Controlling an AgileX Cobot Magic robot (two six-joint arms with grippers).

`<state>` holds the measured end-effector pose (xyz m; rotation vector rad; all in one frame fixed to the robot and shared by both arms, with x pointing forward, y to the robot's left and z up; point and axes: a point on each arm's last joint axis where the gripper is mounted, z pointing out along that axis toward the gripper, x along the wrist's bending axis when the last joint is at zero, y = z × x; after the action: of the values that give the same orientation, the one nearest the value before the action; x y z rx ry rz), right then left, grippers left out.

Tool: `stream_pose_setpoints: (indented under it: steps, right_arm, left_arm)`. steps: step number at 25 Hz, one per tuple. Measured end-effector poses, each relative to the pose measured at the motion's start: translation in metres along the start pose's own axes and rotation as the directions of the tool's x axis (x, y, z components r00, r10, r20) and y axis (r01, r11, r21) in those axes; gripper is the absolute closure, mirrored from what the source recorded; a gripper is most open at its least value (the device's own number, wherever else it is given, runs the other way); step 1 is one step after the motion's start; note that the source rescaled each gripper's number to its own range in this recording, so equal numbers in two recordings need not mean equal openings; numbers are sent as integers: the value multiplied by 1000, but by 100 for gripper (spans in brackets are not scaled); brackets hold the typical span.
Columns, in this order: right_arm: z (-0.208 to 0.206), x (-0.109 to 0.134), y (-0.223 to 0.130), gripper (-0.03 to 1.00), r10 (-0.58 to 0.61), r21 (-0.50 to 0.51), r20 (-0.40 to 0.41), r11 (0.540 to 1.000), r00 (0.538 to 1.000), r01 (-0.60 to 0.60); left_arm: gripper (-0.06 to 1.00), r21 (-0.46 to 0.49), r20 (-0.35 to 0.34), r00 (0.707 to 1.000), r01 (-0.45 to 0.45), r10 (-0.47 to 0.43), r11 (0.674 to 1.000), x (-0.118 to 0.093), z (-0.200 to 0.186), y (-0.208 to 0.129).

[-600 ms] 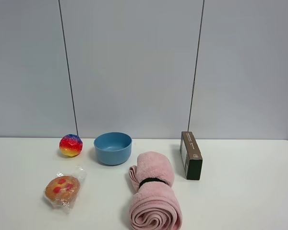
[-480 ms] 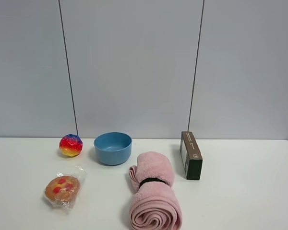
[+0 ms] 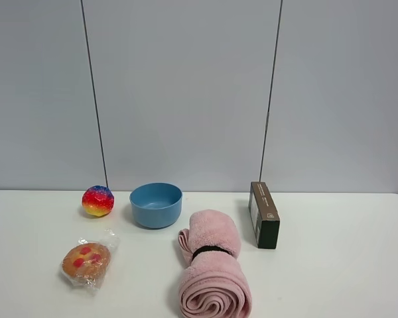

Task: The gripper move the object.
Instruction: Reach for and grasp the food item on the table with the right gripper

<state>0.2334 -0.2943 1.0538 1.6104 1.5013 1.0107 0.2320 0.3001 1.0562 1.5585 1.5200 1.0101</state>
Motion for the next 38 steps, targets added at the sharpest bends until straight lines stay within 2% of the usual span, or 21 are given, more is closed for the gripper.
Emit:
stream_pose_setpoints:
  steps: [15, 19, 27, 31, 35, 38]
  right_arm:
    - [0, 0, 0, -3, 5, 0, -3, 1000, 1000, -5]
    - [0, 4, 0, -3, 37, 3, -49, 999, 998, -37]
    - [-1, 7, 2, -3, 36, -14, -79, 999, 996, -37]
    - [-9, 15, 17, -3, 50, -143, -181, 987, 982, -76]
    - [-2, 30, 30, -3, -24, -127, -337, 992, 941, -20]
    - [3, 44, 53, -3, -96, -137, -466, 990, 880, 35]
  left_arm:
    - [-6, 0, 0, 1000, 0, 0, 1000, 0, 0, 0]
    - [-6, 0, 0, 1000, 0, 0, 1000, 0, 0, 0]
    - [-6, 0, 0, 1000, 0, 0, 1000, 0, 0, 0]
    - [-6, 0, 0, 1000, 0, 0, 1000, 0, 0, 0]
    - [-6, 0, 0, 1000, 0, 0, 1000, 0, 0, 0]
    - [-6, 0, 0, 1000, 0, 0, 1000, 0, 0, 0]
